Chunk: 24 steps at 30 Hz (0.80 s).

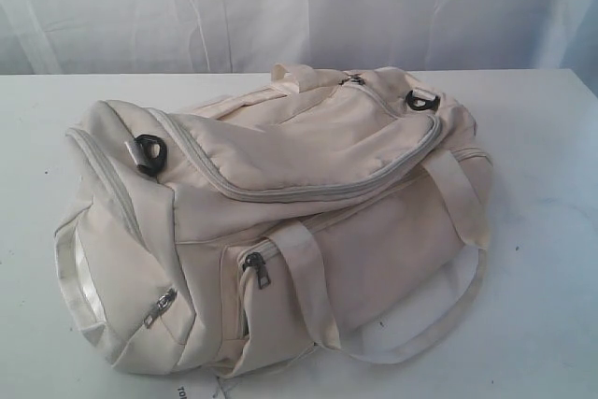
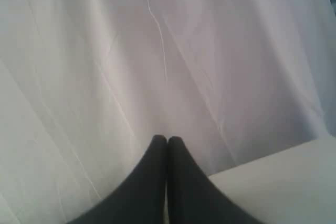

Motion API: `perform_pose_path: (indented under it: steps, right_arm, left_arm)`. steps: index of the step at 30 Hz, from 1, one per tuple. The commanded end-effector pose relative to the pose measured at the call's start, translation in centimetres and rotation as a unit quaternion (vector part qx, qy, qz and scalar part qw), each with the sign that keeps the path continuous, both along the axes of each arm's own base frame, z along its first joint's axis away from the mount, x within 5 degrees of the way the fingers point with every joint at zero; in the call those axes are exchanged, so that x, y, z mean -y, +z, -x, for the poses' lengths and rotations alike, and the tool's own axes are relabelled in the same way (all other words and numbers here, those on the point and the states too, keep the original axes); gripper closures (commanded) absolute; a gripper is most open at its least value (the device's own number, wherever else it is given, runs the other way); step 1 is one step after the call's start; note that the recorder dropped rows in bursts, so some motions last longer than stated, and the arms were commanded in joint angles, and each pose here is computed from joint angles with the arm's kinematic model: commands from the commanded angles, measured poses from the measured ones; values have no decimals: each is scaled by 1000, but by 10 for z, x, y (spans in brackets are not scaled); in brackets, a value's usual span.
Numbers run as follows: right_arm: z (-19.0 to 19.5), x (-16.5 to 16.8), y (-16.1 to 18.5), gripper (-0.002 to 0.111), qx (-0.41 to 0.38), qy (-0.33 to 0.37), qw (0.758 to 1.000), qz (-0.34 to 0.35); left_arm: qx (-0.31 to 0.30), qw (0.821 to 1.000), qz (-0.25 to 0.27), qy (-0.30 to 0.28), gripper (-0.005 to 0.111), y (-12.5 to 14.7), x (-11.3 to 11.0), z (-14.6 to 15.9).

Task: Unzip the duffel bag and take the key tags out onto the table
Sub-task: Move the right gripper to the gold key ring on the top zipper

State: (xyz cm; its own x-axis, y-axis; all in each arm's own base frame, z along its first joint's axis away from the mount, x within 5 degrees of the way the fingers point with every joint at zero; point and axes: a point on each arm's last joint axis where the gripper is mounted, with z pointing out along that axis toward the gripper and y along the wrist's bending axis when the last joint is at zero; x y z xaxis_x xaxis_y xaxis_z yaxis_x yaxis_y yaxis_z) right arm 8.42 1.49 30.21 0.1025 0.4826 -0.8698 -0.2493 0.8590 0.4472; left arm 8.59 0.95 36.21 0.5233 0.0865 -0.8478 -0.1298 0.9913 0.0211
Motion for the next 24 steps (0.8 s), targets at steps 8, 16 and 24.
perform_pose_path:
  steps: [8,16,24]
  right_arm:
    - [-70,-20,56,108,-182,25,977,106]
    - [-133,-73,72,108,-283,155,907,270]
    - [-233,-137,49,108,-349,258,840,325]
  left_arm:
    - [-272,956,94,-60,107,2,4,-78]
    - [-523,844,-50,-111,107,-3,41,-107]
    - [-610,623,-267,-410,107,12,114,-91]
